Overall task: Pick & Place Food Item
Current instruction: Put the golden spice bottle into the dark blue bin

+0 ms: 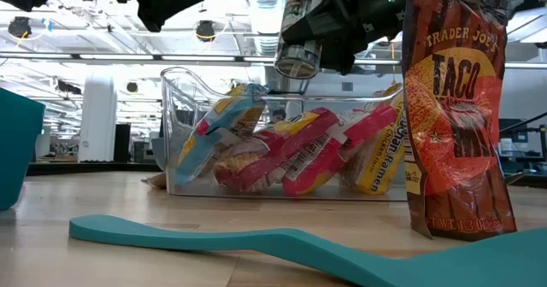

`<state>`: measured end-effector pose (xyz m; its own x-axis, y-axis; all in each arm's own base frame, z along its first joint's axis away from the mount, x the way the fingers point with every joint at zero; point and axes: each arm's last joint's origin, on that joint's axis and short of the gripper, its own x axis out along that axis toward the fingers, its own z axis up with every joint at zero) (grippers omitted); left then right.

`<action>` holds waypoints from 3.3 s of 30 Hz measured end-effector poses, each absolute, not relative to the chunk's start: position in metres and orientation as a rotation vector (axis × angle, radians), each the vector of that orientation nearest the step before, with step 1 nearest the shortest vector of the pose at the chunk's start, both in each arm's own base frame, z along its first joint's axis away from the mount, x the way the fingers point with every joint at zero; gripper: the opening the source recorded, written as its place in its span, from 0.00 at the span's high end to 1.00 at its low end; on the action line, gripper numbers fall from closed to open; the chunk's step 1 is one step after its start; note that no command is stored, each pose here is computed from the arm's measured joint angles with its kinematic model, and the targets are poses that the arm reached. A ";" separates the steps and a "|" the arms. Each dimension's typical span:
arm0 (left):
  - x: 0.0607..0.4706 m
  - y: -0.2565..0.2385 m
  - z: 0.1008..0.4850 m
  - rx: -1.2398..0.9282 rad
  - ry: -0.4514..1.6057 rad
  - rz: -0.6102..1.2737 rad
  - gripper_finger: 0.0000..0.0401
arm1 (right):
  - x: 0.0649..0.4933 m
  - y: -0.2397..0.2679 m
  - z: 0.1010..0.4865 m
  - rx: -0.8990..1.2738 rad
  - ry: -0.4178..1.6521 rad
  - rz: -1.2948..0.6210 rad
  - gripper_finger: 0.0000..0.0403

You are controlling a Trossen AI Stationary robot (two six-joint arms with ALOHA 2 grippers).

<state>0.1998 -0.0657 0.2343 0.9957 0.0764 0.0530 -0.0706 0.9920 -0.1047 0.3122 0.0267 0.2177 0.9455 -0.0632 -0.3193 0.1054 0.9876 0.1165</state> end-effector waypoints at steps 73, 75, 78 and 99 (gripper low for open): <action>0.321 -0.034 0.242 -0.142 0.174 0.060 0.07 | 0.308 0.041 0.211 0.147 0.398 -0.049 0.31; 0.326 -0.033 0.239 -0.137 0.193 0.063 0.07 | 0.308 0.041 0.211 0.147 0.397 -0.049 0.31; 0.331 -0.034 0.235 -0.136 0.203 0.061 0.07 | 0.308 0.041 0.211 0.147 0.398 -0.049 0.31; 0.344 -0.029 0.243 -0.151 0.163 0.071 0.07 | 0.308 0.041 0.211 0.146 0.397 -0.049 0.31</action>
<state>0.3444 -0.0294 0.2429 0.9842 0.0584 -0.1671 -0.0830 0.9861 -0.1439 0.3080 0.0407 0.2110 0.9210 -0.0188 -0.3890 0.0761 0.9883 0.1324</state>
